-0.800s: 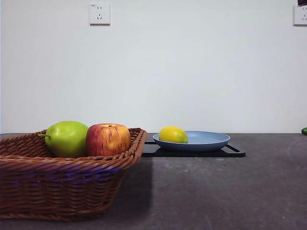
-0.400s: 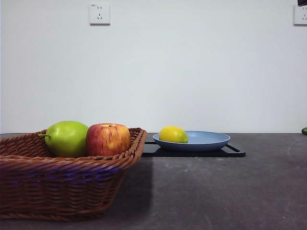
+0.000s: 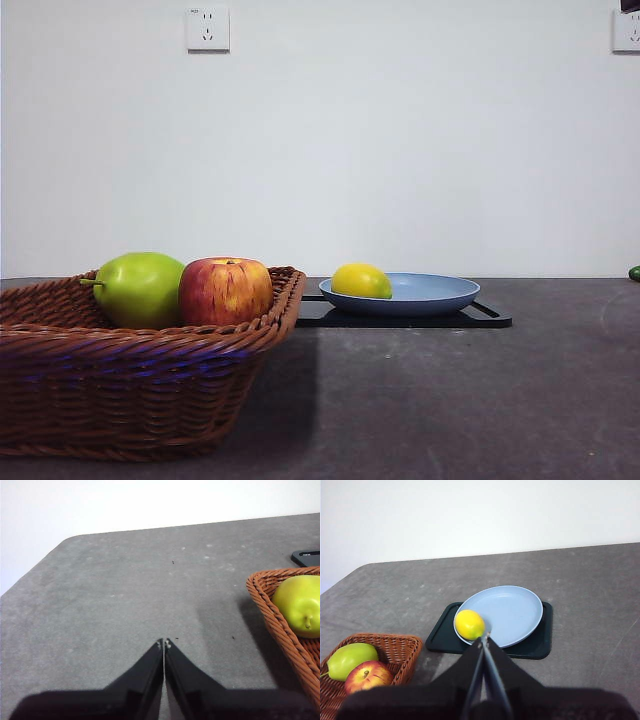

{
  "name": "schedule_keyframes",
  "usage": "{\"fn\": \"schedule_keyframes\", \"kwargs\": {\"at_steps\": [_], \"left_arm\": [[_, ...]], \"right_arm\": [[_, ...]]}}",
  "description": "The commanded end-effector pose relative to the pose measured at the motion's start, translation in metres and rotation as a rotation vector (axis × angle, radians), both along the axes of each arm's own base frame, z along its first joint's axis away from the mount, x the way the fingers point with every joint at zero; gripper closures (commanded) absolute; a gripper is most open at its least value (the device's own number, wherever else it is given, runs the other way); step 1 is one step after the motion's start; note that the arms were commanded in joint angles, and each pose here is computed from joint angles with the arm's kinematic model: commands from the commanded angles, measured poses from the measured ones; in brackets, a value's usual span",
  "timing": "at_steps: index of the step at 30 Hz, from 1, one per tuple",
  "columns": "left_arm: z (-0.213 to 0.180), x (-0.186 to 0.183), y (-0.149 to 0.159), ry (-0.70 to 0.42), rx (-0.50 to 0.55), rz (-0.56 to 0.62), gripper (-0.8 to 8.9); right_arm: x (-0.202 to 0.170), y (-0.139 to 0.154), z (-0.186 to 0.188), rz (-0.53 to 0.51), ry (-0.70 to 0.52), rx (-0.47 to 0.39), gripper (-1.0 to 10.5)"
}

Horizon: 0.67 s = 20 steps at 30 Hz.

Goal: Take the lemon from the basket,put the lemon in the plate,hand out the plate

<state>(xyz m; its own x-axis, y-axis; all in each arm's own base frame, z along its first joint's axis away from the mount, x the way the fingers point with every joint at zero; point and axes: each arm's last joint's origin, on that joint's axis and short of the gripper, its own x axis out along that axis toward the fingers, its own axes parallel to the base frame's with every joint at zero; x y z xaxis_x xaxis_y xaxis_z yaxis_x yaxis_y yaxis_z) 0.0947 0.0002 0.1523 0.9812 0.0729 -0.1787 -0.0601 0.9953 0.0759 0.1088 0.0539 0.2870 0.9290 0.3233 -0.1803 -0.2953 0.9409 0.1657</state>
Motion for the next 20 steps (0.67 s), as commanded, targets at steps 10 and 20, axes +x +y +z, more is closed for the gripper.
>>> {"fn": "schedule_keyframes", "kwargs": {"at_steps": [10, 20], "left_arm": [[-0.002, 0.0, 0.0, 0.006, -0.007, 0.004, 8.05], [-0.002, 0.0, 0.0, 0.006, -0.007, 0.004, 8.05]], "right_arm": [[-0.016, -0.011, 0.002, 0.027, -0.166, -0.274, 9.4], [-0.018, -0.034, -0.071, -0.123, -0.203, -0.216, 9.4]]}}
